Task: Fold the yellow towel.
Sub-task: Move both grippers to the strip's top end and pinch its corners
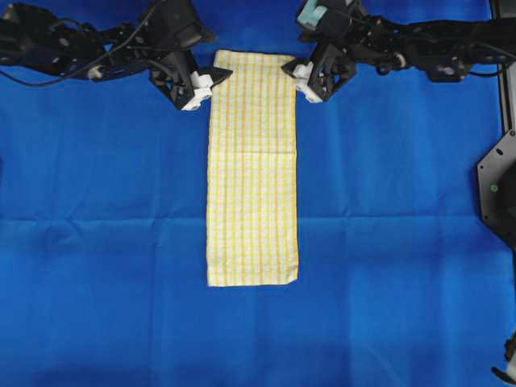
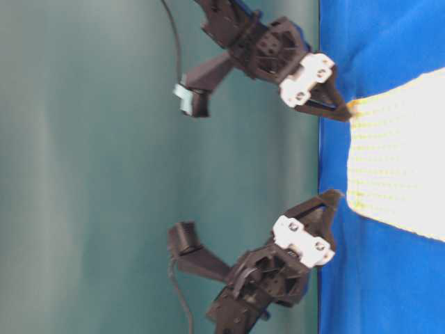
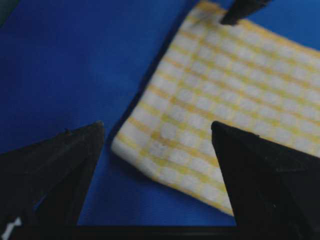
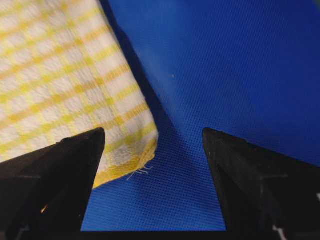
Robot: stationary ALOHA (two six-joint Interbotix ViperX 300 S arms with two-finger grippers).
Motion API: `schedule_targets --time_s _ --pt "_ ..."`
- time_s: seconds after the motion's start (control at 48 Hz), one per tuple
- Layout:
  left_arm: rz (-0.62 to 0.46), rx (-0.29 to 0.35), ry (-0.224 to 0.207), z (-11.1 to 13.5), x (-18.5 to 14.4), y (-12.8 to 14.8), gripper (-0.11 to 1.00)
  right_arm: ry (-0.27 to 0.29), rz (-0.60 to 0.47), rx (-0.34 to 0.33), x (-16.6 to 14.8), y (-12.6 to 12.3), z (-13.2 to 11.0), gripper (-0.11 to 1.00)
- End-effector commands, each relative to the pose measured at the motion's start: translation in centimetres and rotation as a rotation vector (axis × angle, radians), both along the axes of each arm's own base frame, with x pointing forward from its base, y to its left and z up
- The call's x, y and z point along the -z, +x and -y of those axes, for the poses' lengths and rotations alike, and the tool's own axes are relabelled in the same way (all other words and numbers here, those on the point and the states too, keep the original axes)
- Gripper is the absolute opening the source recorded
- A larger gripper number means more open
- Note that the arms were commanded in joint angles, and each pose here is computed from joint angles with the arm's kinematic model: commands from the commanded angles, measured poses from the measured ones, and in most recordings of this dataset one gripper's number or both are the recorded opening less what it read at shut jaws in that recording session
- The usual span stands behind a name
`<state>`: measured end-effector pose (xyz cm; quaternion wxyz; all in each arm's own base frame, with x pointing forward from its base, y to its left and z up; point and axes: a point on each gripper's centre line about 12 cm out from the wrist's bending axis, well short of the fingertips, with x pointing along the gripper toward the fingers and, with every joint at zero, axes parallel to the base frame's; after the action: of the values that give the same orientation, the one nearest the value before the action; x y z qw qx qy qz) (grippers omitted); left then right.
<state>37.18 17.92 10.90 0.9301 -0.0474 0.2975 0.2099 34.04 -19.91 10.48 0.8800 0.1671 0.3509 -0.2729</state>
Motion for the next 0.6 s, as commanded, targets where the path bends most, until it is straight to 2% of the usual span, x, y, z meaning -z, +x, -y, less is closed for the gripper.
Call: schedule_targets --time_s 0.0,0.188,0.25,0.313,0.458,0.542,0.583 --pt "0.023 -0.015 0.013 -1.0 -0.4 0.5 0.82 -0.009 0.027 0.010 -0.6 0.8 0.6 0.79" --pt "-0.011 -0.048 -0.012 -2.3 1.8 0.5 0.77 0.020 0.012 0.030 0.7 1.1 0.8 0.78" --pt "-0.024 -0.054 -0.018 -2.6 2.4 0.5 0.71 0.029 0.008 0.037 1.0 1.1 0.8 0.77" --pt "-0.041 -0.050 -0.018 -2.7 3.1 0.6 0.59 0.033 0.007 0.039 1.1 1.0 0.7 0.73" --pt "-0.062 -0.049 -0.028 -2.8 4.2 0.7 0.26 0.039 0.006 0.045 1.3 0.9 0.6 0.39" --pt "-0.065 -0.048 -0.028 -2.7 4.2 0.7 0.12 0.040 0.004 0.042 1.4 0.9 0.4 0.17" --pt "-0.066 -0.048 -0.029 -2.7 4.2 0.6 0.07 0.040 0.004 0.041 1.4 0.9 0.4 0.13"
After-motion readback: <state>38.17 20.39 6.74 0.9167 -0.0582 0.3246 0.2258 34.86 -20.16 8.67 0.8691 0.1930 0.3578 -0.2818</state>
